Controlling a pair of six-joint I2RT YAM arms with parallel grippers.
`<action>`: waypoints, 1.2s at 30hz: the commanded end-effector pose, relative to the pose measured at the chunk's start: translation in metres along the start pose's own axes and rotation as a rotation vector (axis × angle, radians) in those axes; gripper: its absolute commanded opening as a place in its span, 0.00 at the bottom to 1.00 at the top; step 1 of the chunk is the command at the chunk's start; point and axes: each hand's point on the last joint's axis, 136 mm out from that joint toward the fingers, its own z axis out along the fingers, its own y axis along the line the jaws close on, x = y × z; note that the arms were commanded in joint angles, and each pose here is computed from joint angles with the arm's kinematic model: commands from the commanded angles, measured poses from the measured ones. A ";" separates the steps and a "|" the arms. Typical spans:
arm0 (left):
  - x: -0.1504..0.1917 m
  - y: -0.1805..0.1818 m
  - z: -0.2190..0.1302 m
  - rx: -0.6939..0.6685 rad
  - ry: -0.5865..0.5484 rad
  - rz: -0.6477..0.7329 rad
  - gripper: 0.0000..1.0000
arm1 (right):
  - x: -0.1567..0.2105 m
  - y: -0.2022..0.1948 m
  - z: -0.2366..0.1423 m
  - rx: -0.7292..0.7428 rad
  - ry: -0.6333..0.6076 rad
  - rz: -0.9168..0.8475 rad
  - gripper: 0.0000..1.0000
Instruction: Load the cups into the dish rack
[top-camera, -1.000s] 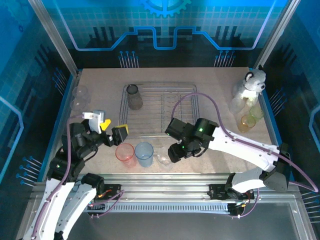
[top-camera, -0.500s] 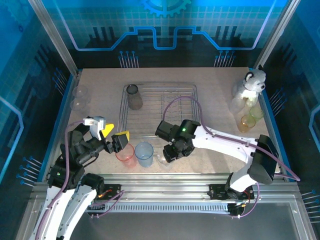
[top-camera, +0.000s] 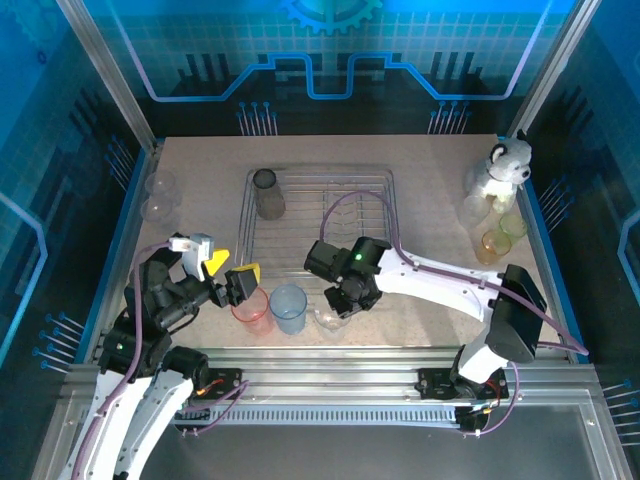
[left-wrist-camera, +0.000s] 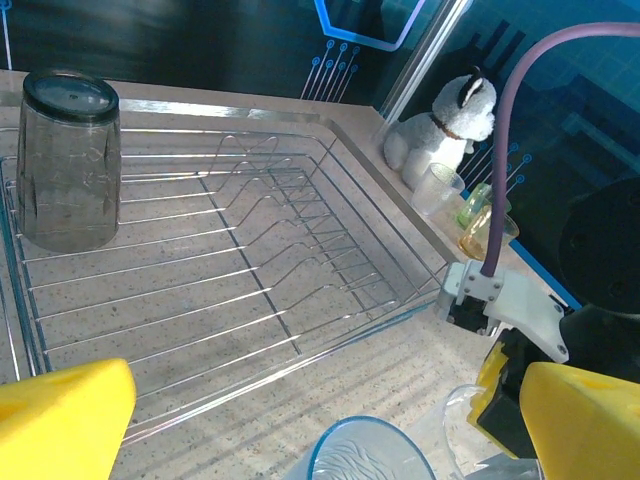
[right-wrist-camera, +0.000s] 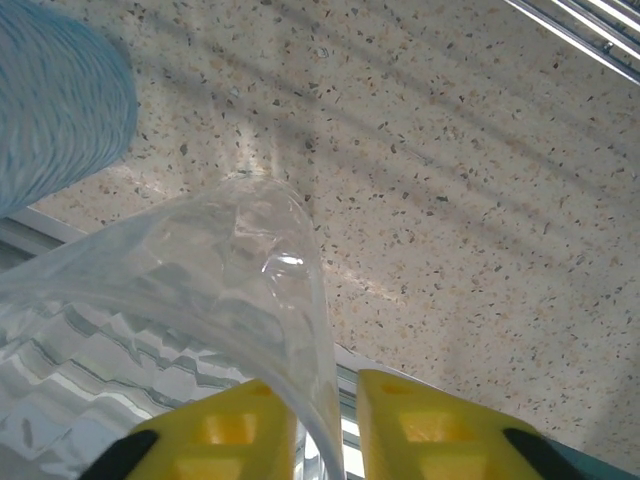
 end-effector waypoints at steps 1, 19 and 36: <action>-0.003 -0.003 -0.001 0.020 -0.017 0.017 0.99 | -0.004 -0.004 -0.006 0.030 0.000 0.002 0.21; -0.048 -0.032 -0.008 0.118 -0.120 0.031 0.99 | -0.008 -0.028 -0.084 -0.066 -0.120 0.003 0.00; -0.124 -0.113 -0.021 0.552 -0.240 -0.002 0.99 | -0.028 -0.026 -0.267 -0.646 -0.775 -0.122 0.00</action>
